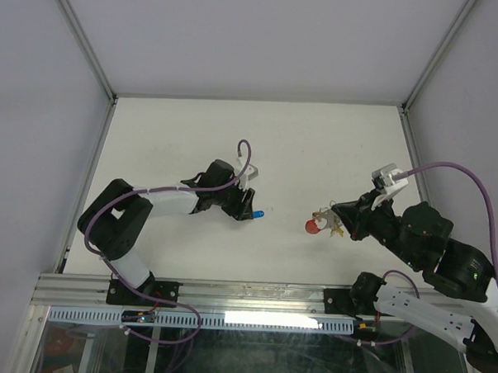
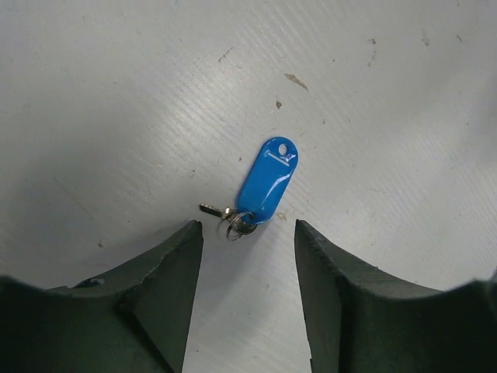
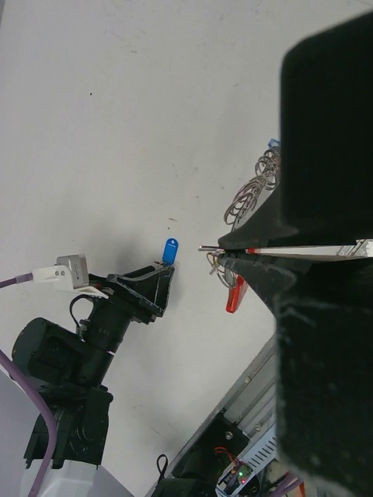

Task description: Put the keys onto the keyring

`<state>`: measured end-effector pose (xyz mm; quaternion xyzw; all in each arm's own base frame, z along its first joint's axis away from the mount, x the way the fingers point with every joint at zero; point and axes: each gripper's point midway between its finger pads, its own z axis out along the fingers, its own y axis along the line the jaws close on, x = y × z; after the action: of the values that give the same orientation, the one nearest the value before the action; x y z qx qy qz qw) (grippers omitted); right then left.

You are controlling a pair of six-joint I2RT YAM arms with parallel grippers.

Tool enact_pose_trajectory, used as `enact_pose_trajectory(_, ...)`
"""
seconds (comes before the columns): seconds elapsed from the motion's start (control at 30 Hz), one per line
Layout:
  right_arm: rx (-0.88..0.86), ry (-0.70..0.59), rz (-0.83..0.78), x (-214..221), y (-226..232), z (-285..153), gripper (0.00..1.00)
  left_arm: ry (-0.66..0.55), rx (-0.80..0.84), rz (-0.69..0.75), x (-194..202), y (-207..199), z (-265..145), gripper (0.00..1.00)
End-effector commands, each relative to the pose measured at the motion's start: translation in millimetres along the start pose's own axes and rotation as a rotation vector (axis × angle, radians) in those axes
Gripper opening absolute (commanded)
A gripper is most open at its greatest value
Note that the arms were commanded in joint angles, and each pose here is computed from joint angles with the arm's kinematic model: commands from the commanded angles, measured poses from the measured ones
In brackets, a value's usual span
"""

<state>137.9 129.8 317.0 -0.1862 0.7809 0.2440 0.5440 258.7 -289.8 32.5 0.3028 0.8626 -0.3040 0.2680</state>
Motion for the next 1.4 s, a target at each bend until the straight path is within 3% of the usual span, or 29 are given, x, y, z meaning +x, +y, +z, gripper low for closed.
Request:
enact_pose_trajectory(0.0, -0.038, -0.08, 0.039, -24, 10, 1, 0.0, -0.01, 0.046, 0.034, -5, -3, 5, 0.48)
enact_pose_trajectory(0.83, -0.041, -0.077, 0.046, -24, 11, 1, 0.0, -0.014, 0.066, 0.01, -1, -8, 2, 0.18)
enact_pose_trajectory(1.07, -0.039, -0.076, 0.051, -24, 12, 2, 0.0, -0.039, 0.091, -0.006, -10, -17, -5, 0.0)
enact_pose_trajectory(1.37, -0.087, -0.075, 0.047, -25, 20, 2, 0.0, -0.134, 0.082, 0.021, -43, -29, -31, 0.0)
